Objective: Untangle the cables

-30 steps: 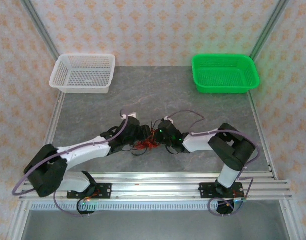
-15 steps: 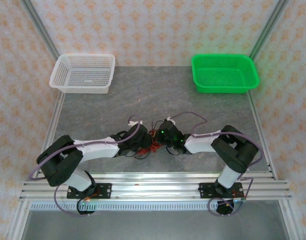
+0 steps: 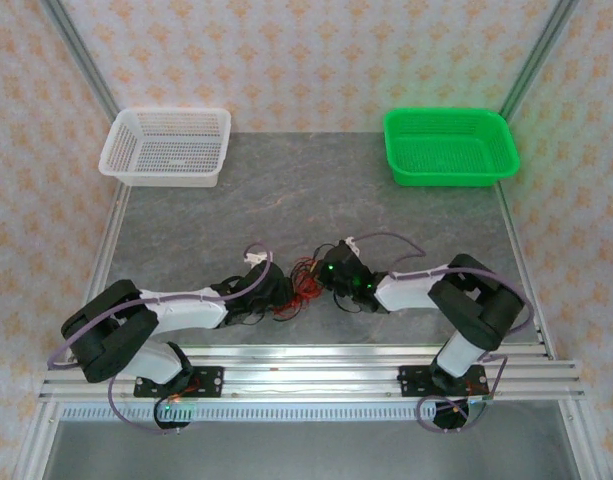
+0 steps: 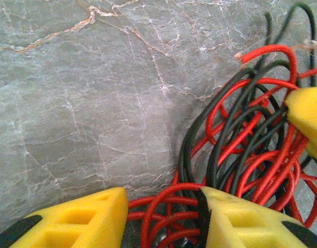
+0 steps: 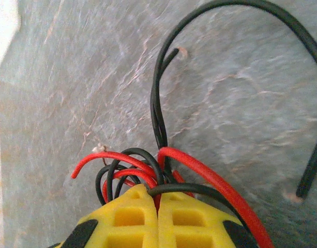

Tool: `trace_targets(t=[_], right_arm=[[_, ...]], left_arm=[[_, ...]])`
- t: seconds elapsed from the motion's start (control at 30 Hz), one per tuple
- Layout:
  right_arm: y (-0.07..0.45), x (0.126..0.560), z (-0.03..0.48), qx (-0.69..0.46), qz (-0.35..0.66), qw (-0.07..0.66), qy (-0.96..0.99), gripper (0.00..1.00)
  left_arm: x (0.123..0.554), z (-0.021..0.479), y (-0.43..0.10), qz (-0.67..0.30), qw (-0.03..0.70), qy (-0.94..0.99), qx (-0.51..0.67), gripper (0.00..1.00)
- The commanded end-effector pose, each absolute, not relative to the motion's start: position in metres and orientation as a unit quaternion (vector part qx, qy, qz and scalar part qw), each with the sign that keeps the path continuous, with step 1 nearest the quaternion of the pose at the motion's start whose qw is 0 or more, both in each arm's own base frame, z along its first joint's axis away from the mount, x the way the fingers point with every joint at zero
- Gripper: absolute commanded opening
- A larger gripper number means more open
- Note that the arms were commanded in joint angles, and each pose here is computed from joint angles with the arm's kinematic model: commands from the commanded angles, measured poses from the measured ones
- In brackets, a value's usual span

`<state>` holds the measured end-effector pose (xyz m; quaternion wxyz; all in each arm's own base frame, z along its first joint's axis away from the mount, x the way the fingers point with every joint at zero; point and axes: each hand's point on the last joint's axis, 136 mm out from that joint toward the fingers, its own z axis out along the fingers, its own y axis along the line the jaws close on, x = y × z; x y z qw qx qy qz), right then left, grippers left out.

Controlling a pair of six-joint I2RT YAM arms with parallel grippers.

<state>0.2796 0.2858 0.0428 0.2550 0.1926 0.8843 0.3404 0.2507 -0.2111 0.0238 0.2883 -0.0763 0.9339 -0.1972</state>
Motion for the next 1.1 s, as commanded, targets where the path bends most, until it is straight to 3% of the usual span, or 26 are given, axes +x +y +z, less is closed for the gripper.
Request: trace_targets(t=[0.0, 0.23, 0.53, 0.73, 0.93, 1.07], right_arm=[[0.248, 0.302, 0.062, 0.283, 0.33, 0.318, 0.843, 0.0], [0.205, 0.286, 0.056, 0.315, 0.259, 0.333, 0.85, 0.0], [0.187, 0.251, 0.039, 0.229, 0.177, 0.279, 0.916, 0.02], [0.185, 0.237, 0.069, 0.088, 0.122, 0.258, 0.954, 0.35], [0.2, 0.233, 0.11, -0.044, 0.117, 0.243, 0.962, 0.74], [0.207, 0.239, 0.123, -0.09, 0.117, 0.24, 0.959, 0.83]], left_arm=[[0.224, -0.02, -0.177, -0.107, 0.239, 0.962, -0.075, 0.42], [0.243, -0.019, -0.175, -0.056, 0.256, 0.962, -0.075, 0.35], [0.285, 0.029, -0.203, -0.065, 0.32, 0.944, -0.044, 0.31], [0.307, 0.071, -0.209, -0.049, 0.372, 0.927, -0.017, 0.32], [0.315, 0.124, -0.222, -0.069, 0.39, 0.918, 0.001, 0.47], [0.299, 0.14, -0.234, -0.13, 0.357, 0.925, -0.004, 0.52]])
